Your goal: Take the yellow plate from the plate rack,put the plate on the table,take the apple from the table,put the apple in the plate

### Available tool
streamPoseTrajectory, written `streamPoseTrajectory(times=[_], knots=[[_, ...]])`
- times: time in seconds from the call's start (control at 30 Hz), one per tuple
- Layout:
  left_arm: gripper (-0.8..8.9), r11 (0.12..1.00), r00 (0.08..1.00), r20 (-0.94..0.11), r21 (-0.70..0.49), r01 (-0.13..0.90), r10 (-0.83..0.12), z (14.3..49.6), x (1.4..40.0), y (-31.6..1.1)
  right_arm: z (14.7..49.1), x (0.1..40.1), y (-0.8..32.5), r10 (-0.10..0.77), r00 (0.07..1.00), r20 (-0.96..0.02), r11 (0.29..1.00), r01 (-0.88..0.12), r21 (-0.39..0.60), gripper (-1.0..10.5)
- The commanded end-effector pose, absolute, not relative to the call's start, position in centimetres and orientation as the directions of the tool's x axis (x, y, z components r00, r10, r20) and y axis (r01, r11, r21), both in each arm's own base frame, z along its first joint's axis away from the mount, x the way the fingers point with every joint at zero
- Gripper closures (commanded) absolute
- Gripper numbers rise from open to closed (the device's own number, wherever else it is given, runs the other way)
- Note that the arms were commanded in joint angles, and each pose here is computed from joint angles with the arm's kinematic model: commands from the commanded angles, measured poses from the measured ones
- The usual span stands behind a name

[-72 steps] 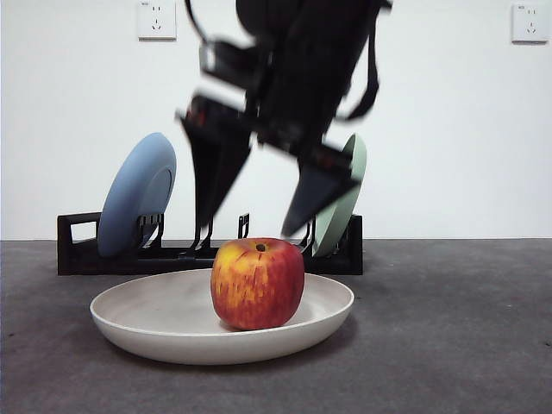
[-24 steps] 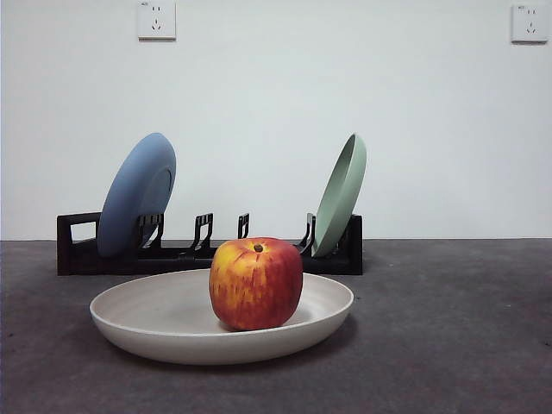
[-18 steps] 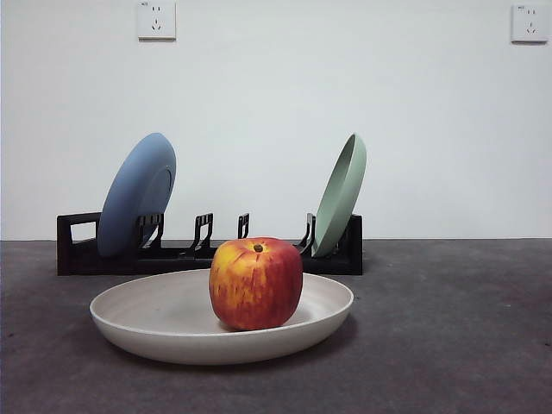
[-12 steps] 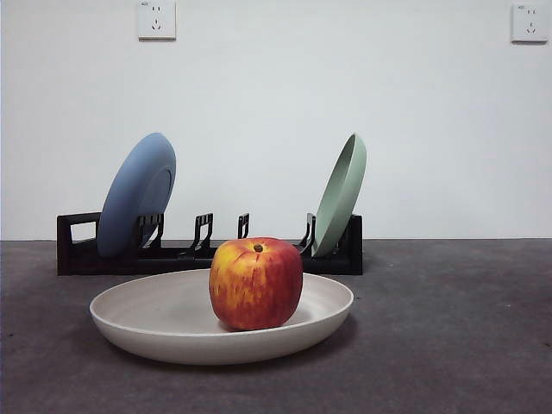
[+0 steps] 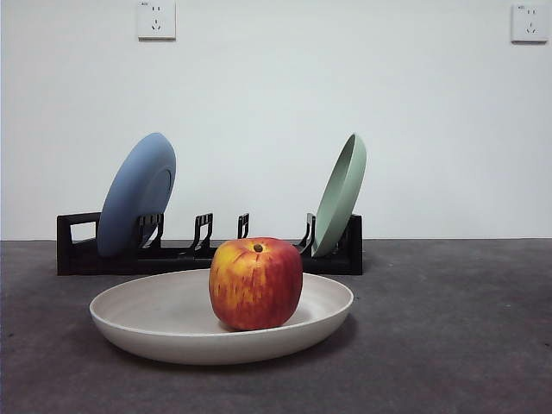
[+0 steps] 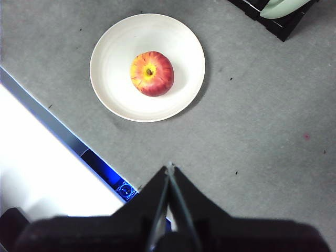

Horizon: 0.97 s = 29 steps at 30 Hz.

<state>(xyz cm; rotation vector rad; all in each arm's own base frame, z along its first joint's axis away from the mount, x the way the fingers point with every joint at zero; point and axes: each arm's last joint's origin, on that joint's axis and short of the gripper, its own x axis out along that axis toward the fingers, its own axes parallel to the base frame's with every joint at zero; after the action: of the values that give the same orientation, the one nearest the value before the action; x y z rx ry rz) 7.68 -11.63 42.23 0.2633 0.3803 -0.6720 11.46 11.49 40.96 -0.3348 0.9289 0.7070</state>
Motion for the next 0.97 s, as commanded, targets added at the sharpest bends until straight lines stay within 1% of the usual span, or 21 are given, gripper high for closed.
streamPoseTrajectory(times=[0.03, 0.1, 0.17, 0.27, 0.33, 0.4, 0.5, 0.57, 0.67, 0.77, 0.87, 0.97], knots=[[8.17, 0.748, 0.772, -0.315, 0.223, 0.626, -0.552, 43.3, 7.9, -11.2, 40.7, 11.4, 11.5, 0.391, 0.383, -0.837, 0.735, -0.677, 0.033, 9.5], [8.17, 0.754, 0.807, -0.229, 0.286, 0.591, -0.545, 44.3, 8.3, -10.4, 40.7, 11.4, 11.5, 0.391, 0.383, -0.837, 0.735, -0.677, 0.033, 9.5], [8.17, 0.755, 0.817, -0.165, 0.316, 0.575, -0.553, 45.0, 8.9, -9.6, 40.7, 11.4, 11.5, 0.388, 0.386, -0.837, 0.736, -0.676, 0.030, 9.5], [8.17, 0.746, 0.801, -0.089, 0.316, 0.587, -0.592, 45.7, 9.4, -7.4, 40.7, 11.4, 11.4, 0.386, 0.388, -0.837, 0.738, -0.675, 0.027, 9.5], [8.17, 0.763, 0.813, -0.064, 0.307, 0.568, -0.579, 46.0, 9.6, -5.9, 40.7, 11.4, 11.4, 0.386, 0.388, -0.837, 0.738, -0.675, 0.027, 9.5], [8.17, 0.801, 0.849, -0.044, 0.307, 0.514, -0.527, 46.1, 9.4, -4.4, 40.7, 11.5, 11.5, 0.385, 0.388, -0.837, 0.737, -0.675, 0.027, 9.5], [8.17, 0.867, 0.916, -0.020, 0.317, 0.385, -0.400, 45.8, 8.7, -2.6, 40.7, 11.5, 11.5, 0.386, 0.388, -0.837, 0.738, -0.675, 0.027, 9.5], [8.17, 0.892, 0.942, -0.013, 0.319, 0.321, -0.334, 45.2, 8.1, -1.8, 40.7, 11.4, 11.4, 0.386, 0.388, -0.837, 0.737, -0.675, 0.027, 9.5], [8.17, 0.916, 0.966, 0.008, 0.322, 0.241, -0.257, 43.3, 7.2, -1.1, 40.7, 11.5, 11.5, 0.386, 0.388, -0.837, 0.738, -0.675, 0.027, 9.5], [8.17, 0.929, 0.976, 0.042, 0.318, 0.191, -0.215, 40.5, 7.3, -0.7, 40.7, 11.5, 11.4, 0.386, 0.388, -0.837, 0.738, -0.674, 0.027, 9.5], [8.17, 0.944, 0.976, 0.083, 0.283, 0.171, -0.202, 37.1, 7.8, -0.6, 40.7, 11.5, 11.5, 0.386, 0.388, -0.837, 0.738, -0.675, 0.027, 9.5], [8.17, 0.950, 0.968, 0.097, 0.238, 0.202, -0.230, 33.4, 8.4, -0.6, 40.7, 11.4, 11.4, 0.386, 0.388, -0.837, 0.738, -0.675, 0.027, 9.5]])
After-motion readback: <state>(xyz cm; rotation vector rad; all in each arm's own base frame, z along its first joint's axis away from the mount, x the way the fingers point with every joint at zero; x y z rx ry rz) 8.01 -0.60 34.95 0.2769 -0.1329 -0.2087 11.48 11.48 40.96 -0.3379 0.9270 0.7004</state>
